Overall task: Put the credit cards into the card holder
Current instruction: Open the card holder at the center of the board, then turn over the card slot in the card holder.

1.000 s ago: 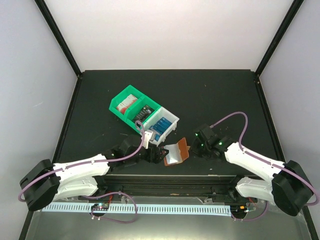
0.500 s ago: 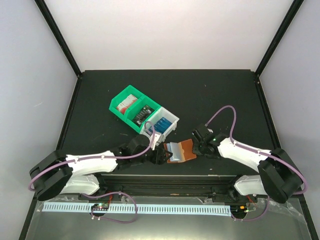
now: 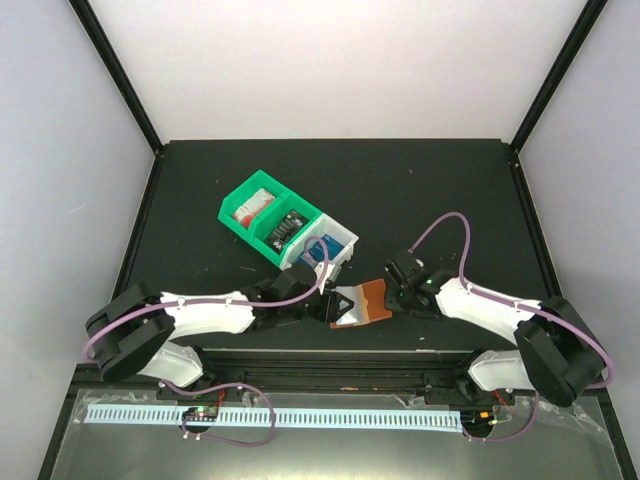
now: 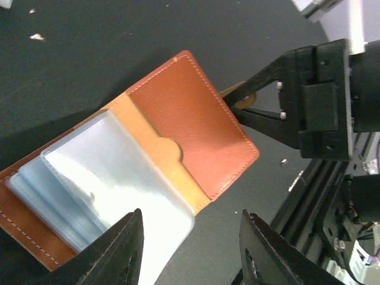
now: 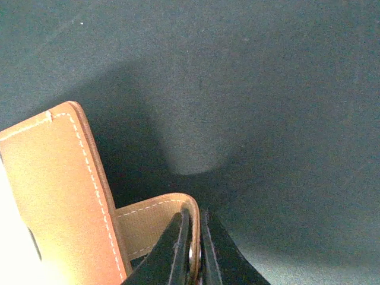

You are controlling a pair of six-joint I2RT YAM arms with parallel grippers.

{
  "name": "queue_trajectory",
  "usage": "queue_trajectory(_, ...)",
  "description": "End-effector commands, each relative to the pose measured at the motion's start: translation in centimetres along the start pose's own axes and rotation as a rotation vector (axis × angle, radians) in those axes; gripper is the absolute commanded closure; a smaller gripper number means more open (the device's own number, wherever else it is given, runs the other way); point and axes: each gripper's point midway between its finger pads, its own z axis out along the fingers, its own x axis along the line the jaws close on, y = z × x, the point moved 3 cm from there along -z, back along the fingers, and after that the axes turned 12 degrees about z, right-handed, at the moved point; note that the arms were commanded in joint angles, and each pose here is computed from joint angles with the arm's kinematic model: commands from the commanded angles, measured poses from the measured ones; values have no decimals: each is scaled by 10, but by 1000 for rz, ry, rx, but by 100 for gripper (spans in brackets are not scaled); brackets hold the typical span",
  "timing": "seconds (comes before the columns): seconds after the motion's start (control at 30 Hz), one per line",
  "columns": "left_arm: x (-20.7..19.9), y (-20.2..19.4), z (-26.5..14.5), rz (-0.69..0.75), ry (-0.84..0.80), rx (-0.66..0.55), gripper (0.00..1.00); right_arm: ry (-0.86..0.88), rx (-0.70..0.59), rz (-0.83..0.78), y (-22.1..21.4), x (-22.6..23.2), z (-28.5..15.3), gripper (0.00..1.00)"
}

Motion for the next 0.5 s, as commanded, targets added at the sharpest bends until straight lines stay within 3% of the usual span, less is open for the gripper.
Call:
queue_trajectory(0.0,4,10,8,-37,62,3,53,-1,-8,-3,1,-1,4,90)
queue_trajectory(0.47,17,-1,24,-70,129,74,34,10,-1,-14,1,1,7,91)
